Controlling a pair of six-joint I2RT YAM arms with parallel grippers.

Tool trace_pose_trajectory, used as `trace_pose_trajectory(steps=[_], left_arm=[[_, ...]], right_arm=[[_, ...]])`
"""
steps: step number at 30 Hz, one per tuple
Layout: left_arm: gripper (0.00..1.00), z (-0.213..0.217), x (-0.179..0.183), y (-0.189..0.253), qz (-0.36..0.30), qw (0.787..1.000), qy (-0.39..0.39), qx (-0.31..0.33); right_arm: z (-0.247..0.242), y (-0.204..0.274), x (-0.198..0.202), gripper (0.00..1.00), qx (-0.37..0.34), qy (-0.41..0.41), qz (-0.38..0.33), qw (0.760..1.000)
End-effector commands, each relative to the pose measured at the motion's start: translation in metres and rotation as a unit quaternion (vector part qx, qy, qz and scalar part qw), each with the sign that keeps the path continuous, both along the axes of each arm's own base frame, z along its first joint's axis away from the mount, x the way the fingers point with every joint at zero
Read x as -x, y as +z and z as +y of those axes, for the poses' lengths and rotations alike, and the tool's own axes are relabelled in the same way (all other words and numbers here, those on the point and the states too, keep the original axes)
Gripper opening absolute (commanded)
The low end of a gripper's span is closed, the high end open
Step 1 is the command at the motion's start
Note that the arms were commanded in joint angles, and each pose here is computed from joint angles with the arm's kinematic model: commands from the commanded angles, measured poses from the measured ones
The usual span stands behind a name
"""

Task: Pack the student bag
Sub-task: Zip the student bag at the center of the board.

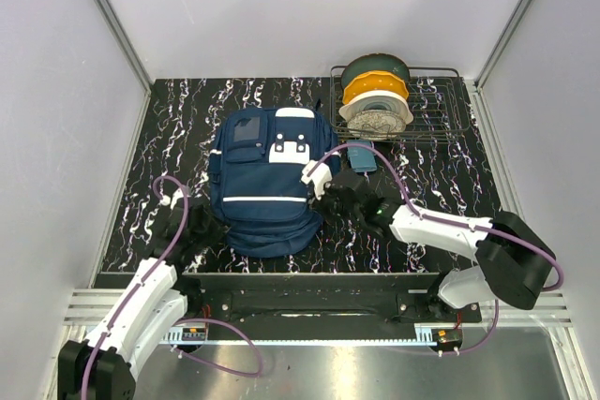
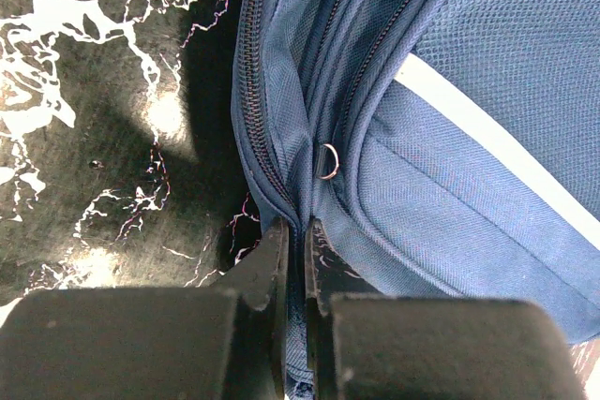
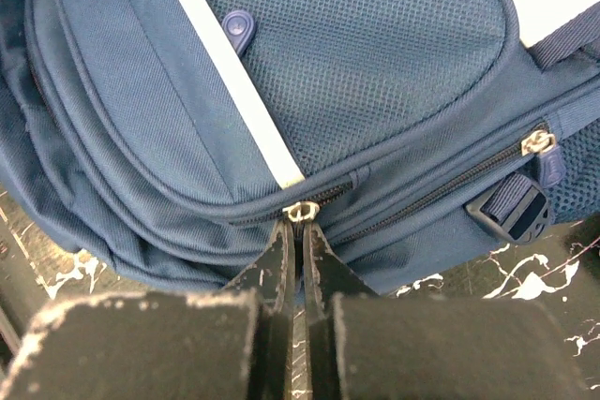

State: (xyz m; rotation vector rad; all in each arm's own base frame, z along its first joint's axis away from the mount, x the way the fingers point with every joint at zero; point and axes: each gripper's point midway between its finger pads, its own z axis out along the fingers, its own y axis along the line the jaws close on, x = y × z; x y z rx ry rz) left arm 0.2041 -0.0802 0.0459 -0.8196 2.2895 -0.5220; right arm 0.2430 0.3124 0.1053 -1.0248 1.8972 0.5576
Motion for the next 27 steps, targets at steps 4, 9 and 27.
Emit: trace_pose_trajectory(steps=[4,9,27], left_arm=[[0.00,-0.043,-0.030,0.069,-0.103,0.988,-0.057,0.103],[0.00,-0.042,-0.024,0.072,-0.114,0.986,-0.046,0.117],[0.00,-0.046,-0.020,0.088,-0.131,0.981,-0.053,0.130]], right_arm=[[0.024,0.007,0.015,0.00,0.045,-0.052,-0.021,0.997],[0.039,0.024,0.012,0.00,-0.052,-0.157,0.027,0.986],[0.071,0.038,0.014,0.00,-0.071,-0.188,-0.018,0.979]])
